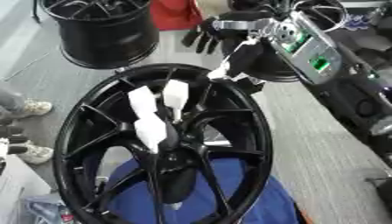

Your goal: Pull the pin out of the wheel hub.

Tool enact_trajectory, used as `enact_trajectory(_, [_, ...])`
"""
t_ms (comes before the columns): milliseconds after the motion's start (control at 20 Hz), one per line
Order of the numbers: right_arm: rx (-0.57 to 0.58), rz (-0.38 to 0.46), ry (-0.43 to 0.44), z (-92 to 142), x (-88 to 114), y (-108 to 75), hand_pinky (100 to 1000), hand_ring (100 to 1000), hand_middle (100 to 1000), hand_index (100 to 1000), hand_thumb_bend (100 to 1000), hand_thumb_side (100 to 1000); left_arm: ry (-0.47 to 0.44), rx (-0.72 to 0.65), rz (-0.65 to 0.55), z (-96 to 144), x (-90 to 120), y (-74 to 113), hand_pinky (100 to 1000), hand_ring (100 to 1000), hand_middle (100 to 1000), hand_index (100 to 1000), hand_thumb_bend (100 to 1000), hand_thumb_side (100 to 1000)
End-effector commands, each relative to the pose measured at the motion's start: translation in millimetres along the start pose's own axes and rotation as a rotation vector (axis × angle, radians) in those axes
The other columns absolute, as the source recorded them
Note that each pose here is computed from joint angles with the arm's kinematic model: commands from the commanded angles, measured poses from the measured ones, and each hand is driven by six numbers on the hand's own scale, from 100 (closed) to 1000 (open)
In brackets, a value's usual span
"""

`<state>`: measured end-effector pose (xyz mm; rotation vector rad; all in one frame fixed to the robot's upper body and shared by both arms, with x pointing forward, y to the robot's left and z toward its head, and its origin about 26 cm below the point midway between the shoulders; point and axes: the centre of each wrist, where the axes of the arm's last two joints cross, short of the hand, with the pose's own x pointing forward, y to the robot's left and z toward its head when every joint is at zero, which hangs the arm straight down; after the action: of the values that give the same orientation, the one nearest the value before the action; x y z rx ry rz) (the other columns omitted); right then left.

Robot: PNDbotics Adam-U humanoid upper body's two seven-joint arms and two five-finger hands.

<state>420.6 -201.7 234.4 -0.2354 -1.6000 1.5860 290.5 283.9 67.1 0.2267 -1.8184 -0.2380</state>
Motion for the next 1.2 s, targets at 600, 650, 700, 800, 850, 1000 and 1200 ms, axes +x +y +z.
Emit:
enact_trajectory(600, [0.051, 0.033, -0.004, -23, -2, 7.5, 751, 791, 817, 877, 427, 284, -0.026, -0.014, -0.014, -4, 6, 2.3, 623, 659, 636, 811, 132, 684])
enact_trajectory(650, [0.057, 0.033, -0.009, -24, -1, 8.4, 750, 791, 816, 876, 428, 285, -0.026, -0.014, -0.013, -4, 6, 2.3, 623, 659, 636, 811, 132, 684])
enact_trajectory(700, [0.061, 0.033, -0.013, -24, 0, 9.1, 750, 790, 815, 875, 428, 287, -0.025, -0.013, -0.013, -4, 6, 2.3, 623, 659, 636, 811, 132, 684])
enact_trajectory(800, [0.069, 0.032, -0.023, -26, 2, 10.3, 749, 790, 813, 872, 430, 288, -0.026, -0.014, -0.013, -4, 6, 2.1, 623, 660, 637, 811, 132, 684])
enact_trajectory(850, [0.074, 0.033, -0.027, -27, 3, 10.9, 750, 790, 810, 870, 429, 289, -0.026, -0.015, -0.013, -4, 6, 2.0, 623, 660, 637, 811, 132, 684])
enact_trajectory(1000, [0.088, 0.035, -0.038, -28, 6, 11.9, 749, 788, 805, 868, 458, 290, -0.025, -0.015, -0.013, -3, 6, 2.1, 623, 660, 637, 811, 132, 684])
enact_trajectory(1200, [0.106, 0.034, -0.055, -29, 10, 13.8, 748, 786, 798, 865, 430, 291, -0.025, -0.015, -0.012, -3, 5, 2.0, 623, 660, 637, 811, 131, 685])
